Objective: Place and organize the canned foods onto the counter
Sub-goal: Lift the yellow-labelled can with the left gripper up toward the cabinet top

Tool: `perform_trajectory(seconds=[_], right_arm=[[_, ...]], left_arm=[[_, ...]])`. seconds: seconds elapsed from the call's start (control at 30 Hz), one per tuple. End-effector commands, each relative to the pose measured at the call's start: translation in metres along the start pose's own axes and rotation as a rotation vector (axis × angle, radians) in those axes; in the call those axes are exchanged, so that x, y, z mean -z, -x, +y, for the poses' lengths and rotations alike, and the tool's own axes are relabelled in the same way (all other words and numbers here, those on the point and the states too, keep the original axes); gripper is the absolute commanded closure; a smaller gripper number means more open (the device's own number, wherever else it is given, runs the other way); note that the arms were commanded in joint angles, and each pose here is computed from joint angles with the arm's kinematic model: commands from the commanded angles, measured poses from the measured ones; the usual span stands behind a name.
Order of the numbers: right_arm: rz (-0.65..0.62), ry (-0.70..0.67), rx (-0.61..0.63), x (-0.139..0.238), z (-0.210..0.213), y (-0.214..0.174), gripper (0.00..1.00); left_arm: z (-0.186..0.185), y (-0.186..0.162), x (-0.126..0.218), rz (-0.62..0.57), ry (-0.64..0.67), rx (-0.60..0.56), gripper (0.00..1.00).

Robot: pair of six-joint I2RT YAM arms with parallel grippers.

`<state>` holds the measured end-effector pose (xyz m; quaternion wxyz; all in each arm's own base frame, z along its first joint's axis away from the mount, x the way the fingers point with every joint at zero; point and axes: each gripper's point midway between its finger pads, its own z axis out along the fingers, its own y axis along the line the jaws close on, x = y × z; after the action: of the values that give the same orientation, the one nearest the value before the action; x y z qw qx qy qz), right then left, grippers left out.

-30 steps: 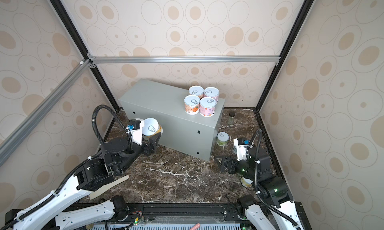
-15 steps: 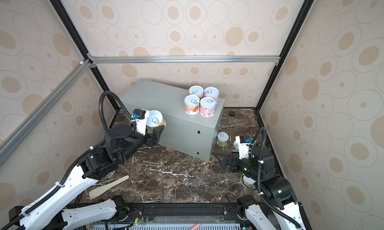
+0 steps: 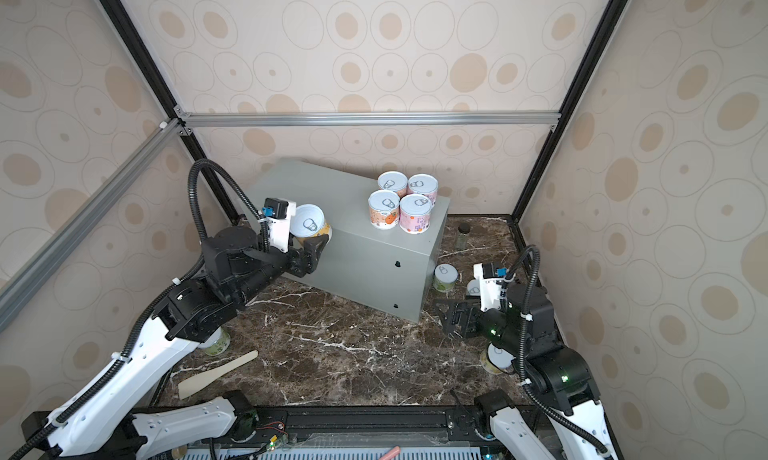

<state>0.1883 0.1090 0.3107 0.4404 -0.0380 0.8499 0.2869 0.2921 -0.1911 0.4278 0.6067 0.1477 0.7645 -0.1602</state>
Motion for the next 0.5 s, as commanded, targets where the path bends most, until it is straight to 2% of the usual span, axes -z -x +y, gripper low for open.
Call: perform_trajectory(seconds=[0.0,0.27,0.47], right_arm=[[-0.017,-0.001,0.017,0.003,0.001,0.003,0.01],[-0.022,0.013,0.023,0.0,0.009,0.02,0.01],[-0.019,0.023,0.027,0.002,0.017,0.033,0.01]], left_arm=[[-0.001,0.048,0.011,-0.115,-0.029,0.003,0.35],[-0.002,0.067,-0.004,-0.098,-0.049,-0.013,0.36],[0.002,0.071,-0.033,-0.041,-0.059,-0.019,0.37]])
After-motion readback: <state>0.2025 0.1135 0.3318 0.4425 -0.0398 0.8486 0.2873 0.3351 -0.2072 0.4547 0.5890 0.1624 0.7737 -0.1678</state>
